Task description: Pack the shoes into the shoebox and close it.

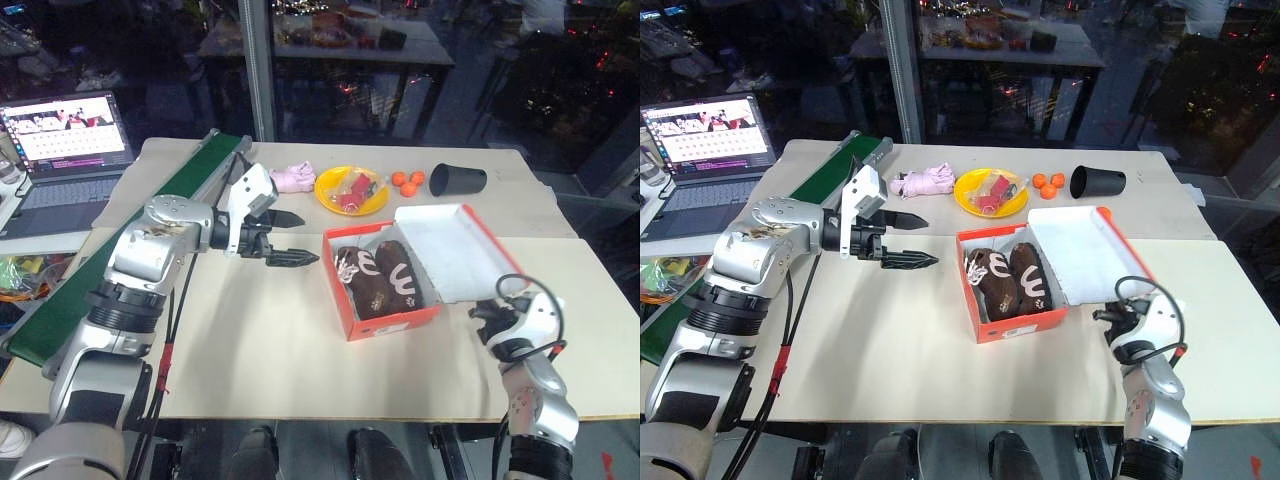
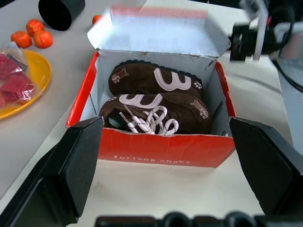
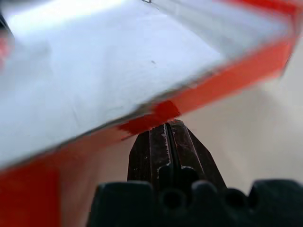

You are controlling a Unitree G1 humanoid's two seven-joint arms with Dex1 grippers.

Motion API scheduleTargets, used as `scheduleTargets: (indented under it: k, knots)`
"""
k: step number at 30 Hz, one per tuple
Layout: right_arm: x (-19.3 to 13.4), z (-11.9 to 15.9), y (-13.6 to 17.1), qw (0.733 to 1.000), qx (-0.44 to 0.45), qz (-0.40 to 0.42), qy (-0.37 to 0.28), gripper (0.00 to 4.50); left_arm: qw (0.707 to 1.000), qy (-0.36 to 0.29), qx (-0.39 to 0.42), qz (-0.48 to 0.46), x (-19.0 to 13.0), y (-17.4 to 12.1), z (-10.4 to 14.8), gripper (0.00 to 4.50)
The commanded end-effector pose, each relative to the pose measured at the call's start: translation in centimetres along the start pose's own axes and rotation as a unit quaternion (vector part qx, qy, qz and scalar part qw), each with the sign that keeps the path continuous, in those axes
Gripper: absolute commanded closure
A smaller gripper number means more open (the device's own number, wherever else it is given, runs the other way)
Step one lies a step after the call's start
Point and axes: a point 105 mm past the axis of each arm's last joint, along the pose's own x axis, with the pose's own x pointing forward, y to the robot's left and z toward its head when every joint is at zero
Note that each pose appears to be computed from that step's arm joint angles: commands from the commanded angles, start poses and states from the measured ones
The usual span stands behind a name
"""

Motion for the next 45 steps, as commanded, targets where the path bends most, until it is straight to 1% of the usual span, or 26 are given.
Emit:
scheduleTargets:
  k: [1, 3, 4, 6, 10, 13, 15, 18, 22, 26, 29, 31, 33, 35, 37, 39, 40, 41, 44, 45]
  knots:
    - [-0.4, 7.2, 3.6, 0.993, -0.002, 0.087, -0.079, 4.48, 1.000, -0.012, 0.028, -0.006, -0.1, -0.1, 1.6, 0.00]
    - [-0.6, 8.6, 5.3, 0.989, 0.009, 0.127, -0.078, 4.48, 1.000, -0.011, 0.027, -0.007, 0.0, -0.1, 1.5, 0.00]
    - [-0.9, 9.1, 6.8, 0.984, 0.015, 0.160, -0.070, 4.48, 1.000, -0.011, 0.026, -0.005, -0.1, -0.1, 1.5, 0.00]
    - [-1.4, 9.5, 9.3, 0.975, 0.020, 0.214, -0.046, 4.48, 1.000, -0.009, 0.025, 0.000, -0.1, 0.1, 1.3, 0.00]
    - [-2.1, 8.9, 13.7, 0.954, 0.015, 0.301, 0.003, 4.48, 1.000, -0.006, 0.021, 0.010, -0.5, 0.1, 0.9, 0.00]
    - [-1.7, 7.9, 15.5, 0.942, 0.012, 0.332, 0.035, 4.48, 1.000, -0.009, 0.019, 0.016, -0.6, 0.0, 0.8, 0.00]
    - [-1.2, 7.1, 16.1, 0.938, 0.008, 0.342, 0.052, 4.48, 1.000, -0.011, 0.016, 0.021, -0.7, -0.1, 0.8, 0.00]
    - [-0.7, 4.9, 17.4, 0.927, -0.011, 0.362, 0.091, 4.48, 0.999, -0.012, 0.013, 0.034, -1.0, 0.0, 0.7, 0.00]
    - [-0.2, 0.8, 18.1, 0.907, -0.064, 0.382, 0.169, 4.48, 0.999, -0.013, 0.007, 0.041, -1.2, -0.2, 0.4, 0.00]
    - [0.4, -3.6, 17.1, 0.887, -0.125, 0.366, 0.251, 4.48, 0.999, -0.015, 0.004, 0.048, -1.2, -0.2, 0.3, 0.00]
    - [0.1, -5.4, 16.6, 0.868, -0.157, 0.370, 0.290, 4.48, 0.998, -0.017, 0.002, 0.052, -1.2, -0.3, 0.1, 0.00]
    - [0.0, -6.1, 16.3, 0.857, -0.181, 0.373, 0.306, 4.48, 0.998, -0.017, 0.001, 0.053, -1.1, -0.4, 0.0, 0.00]
    - [-0.1, -5.8, 16.4, 0.851, -0.198, 0.380, 0.302, 4.48, 0.998, -0.019, 0.000, 0.053, -1.0, -0.5, -0.1, 0.00]
    - [0.5, -4.2, 16.8, 0.864, -0.191, 0.379, 0.270, 4.48, 0.998, -0.019, -0.001, 0.052, -0.8, -0.7, -0.2, 0.00]
    - [1.1, -2.0, 17.2, 0.880, -0.177, 0.379, 0.225, 4.48, 0.998, -0.021, -0.003, 0.052, -0.7, -0.7, -0.3, 0.00]
    - [1.4, 2.0, 17.7, 0.900, -0.145, 0.382, 0.149, 3.92, 0.998, -0.029, -0.003, 0.056, -0.6, -0.7, -0.5, 0.00]
    - [1.3, 4.1, 17.5, 0.906, -0.149, 0.381, 0.112, 3.74, 0.998, -0.030, -0.005, 0.063, -0.6, -0.5, -0.8, 0.00]
    - [1.0, 5.7, 17.1, 0.909, -0.157, 0.377, 0.085, 3.31, 0.997, -0.031, -0.005, 0.070, -0.6, -0.3, -1.1, 0.00]
    - [0.3, 8.8, 15.4, 0.921, -0.155, 0.354, 0.044, 2.43, 0.995, -0.058, -0.006, 0.087, -0.6, 0.1, -1.3, 0.00]
    - [0.2, 9.4, 14.6, 0.925, -0.157, 0.343, 0.037, 2.05, 0.992, -0.070, -0.003, 0.101, -0.6, 0.4, -1.4, 0.00]
